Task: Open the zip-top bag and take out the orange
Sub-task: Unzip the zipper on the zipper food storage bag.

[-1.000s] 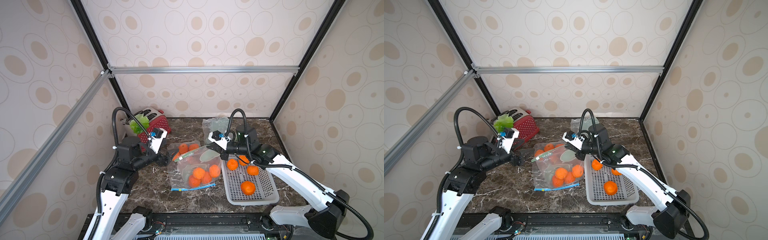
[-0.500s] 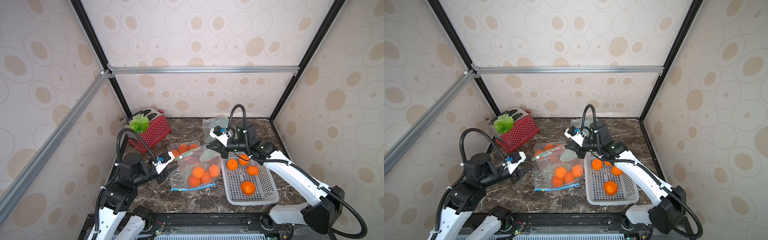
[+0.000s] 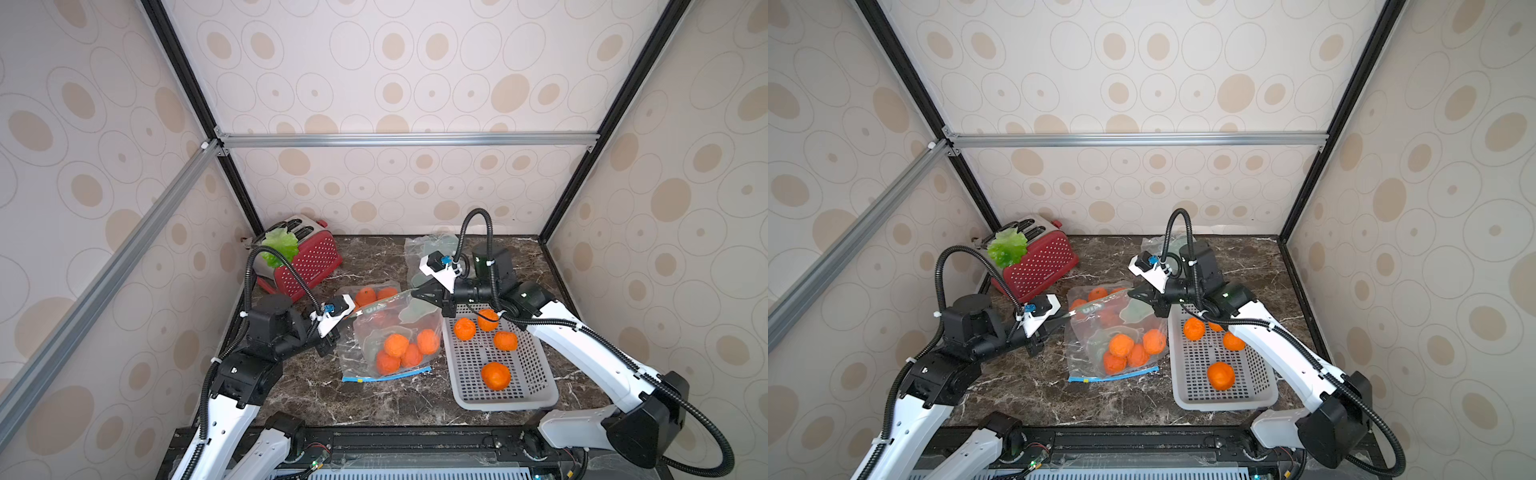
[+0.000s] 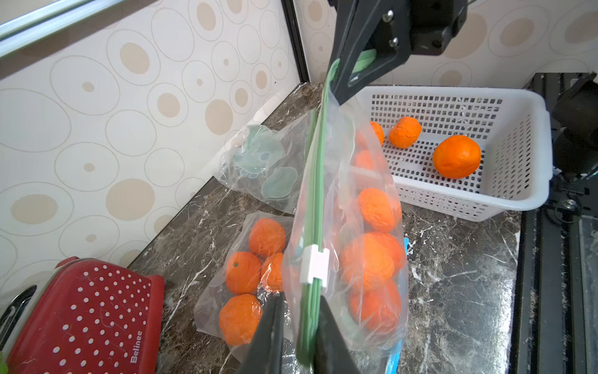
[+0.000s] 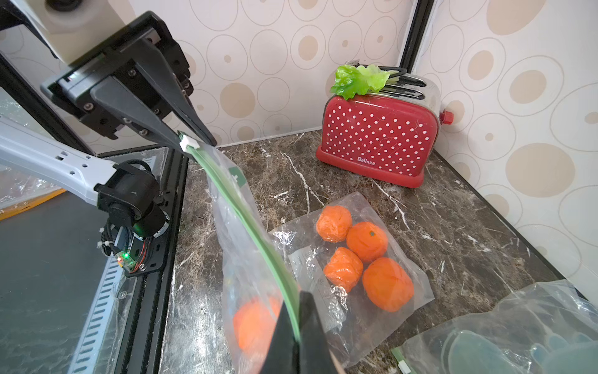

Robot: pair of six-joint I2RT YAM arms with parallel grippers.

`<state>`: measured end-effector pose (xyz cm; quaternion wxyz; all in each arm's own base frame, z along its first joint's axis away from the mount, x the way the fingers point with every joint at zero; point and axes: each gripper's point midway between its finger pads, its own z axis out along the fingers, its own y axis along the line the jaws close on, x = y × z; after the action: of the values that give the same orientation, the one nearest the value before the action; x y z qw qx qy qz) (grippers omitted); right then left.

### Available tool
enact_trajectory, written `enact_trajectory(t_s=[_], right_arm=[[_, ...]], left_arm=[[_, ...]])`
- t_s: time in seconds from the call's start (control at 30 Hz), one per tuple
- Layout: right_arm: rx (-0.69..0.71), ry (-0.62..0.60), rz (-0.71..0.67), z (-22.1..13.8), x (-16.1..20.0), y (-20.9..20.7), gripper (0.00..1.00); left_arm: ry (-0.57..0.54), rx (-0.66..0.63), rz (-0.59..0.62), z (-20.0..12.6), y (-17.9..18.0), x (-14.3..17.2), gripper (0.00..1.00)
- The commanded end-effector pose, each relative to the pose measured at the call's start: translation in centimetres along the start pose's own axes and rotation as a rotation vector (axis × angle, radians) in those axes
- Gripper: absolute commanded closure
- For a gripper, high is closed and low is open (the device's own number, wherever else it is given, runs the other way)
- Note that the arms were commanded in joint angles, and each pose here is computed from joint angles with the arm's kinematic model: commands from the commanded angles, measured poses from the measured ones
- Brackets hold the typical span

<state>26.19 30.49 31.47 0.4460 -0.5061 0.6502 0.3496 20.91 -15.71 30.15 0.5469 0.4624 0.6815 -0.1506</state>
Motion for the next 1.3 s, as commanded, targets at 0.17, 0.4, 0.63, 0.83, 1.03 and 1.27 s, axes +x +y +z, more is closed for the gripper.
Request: enact_trajectory(t_s=[0.17,0.4,0.63,0.83,1.03,1.27], right_arm=[[-0.018,-0.025,-0.007,-0.2,-0.5,0.4,0.96],[-0.056,-0.13,-0.156,-1.6,-2.1,2.3,0.34],[-0.247,-0.191,-0.323,-1.5,-7.0,6.7,0.29],[-0.35,-0.185,-0.335,2.6,-8.3,7.5,0.39],[-0.428,-0.117,-0.335,5.5,-7.8,8.3,0.42],[-0.47,0.017,-0.352,8.2,-5.9,9.0,0.47]], left_arm=[[-0.032,0.014,-0.024,0.0,0.1,-1.1,1.0],[-0.076,0.035,0.026,-0.6,-0.7,-1.7,1.0],[-0.059,0.066,0.026,-0.4,-1.1,-1.5,1.0],[-0.049,0.052,0.034,-0.4,-0.9,-1.4,1.0],[-0.039,0.037,0.0,-0.2,-0.4,-1.3,1.0],[-0.05,0.035,0.003,-0.4,-0.5,-1.5,1.0]])
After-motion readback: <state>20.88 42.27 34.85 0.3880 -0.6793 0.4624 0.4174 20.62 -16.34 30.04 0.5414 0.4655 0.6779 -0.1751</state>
